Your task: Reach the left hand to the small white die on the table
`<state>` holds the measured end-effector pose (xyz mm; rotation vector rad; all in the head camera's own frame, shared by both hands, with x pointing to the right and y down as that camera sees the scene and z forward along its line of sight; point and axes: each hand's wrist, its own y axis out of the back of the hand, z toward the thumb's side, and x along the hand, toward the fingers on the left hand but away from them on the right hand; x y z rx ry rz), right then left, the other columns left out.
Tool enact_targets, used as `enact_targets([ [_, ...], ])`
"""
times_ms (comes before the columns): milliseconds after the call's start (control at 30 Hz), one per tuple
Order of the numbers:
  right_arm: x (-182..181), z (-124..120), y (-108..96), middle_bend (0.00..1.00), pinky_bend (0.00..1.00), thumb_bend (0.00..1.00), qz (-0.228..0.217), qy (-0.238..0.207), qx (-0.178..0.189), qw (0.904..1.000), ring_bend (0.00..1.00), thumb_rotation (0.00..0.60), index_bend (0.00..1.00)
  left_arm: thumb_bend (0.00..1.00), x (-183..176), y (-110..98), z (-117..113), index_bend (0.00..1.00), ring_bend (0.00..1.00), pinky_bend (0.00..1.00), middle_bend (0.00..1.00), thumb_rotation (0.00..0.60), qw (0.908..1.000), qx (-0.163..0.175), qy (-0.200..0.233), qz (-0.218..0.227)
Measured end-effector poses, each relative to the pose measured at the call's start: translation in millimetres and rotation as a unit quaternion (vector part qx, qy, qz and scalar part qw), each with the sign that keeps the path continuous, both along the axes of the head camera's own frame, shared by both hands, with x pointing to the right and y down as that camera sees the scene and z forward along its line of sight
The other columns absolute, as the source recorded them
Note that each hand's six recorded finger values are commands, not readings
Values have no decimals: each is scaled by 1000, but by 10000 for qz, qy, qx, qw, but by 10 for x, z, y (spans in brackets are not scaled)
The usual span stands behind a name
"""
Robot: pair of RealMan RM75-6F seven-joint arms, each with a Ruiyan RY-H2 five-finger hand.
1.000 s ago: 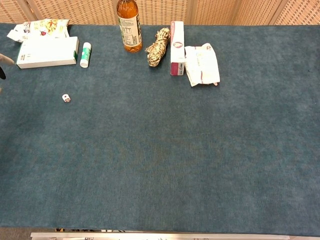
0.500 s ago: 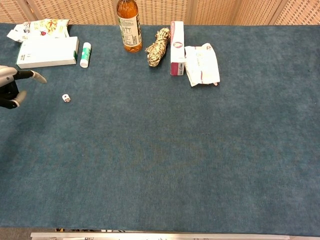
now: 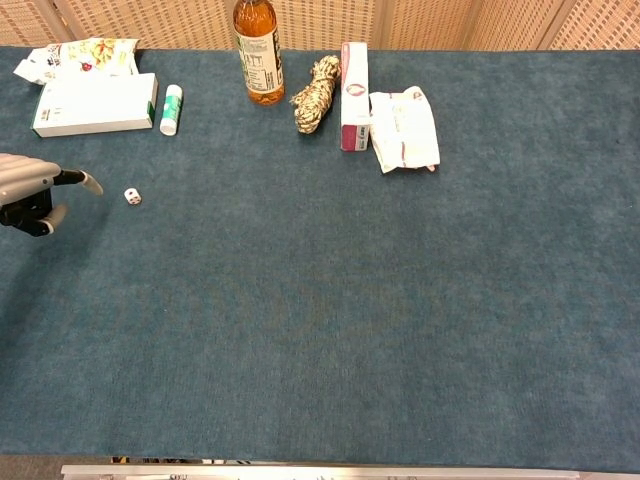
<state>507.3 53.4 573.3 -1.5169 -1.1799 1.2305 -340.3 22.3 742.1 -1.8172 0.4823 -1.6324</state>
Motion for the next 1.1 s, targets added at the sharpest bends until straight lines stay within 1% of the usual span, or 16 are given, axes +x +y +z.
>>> enact_targets([
  [133, 13, -3, 7, 322, 172, 292, 8, -10, 8, 10000, 196, 600, 303, 657, 64, 23, 87, 185, 1000, 1000, 1000, 600, 9999, -125, 15, 1],
  [433, 57, 1, 25, 322, 172, 293, 60, -11, -2, 10000, 196, 600, 303, 657, 128, -57, 175, 185, 1000, 1000, 1000, 600, 9998, -148, 64, -73],
  [600, 74, -3, 30, 322, 172, 292, 81, -8, 4, 10000, 196, 600, 303, 657, 160, -73, 181, 185, 1000, 1000, 1000, 600, 9998, -157, 90, -70],
  [1100, 182, -19, 73, 322, 172, 292, 202, -35, 46, 9998, 196, 600, 303, 657, 466, -187, 117, 177, 1000, 1000, 1000, 600, 9989, -160, 434, 37],
])
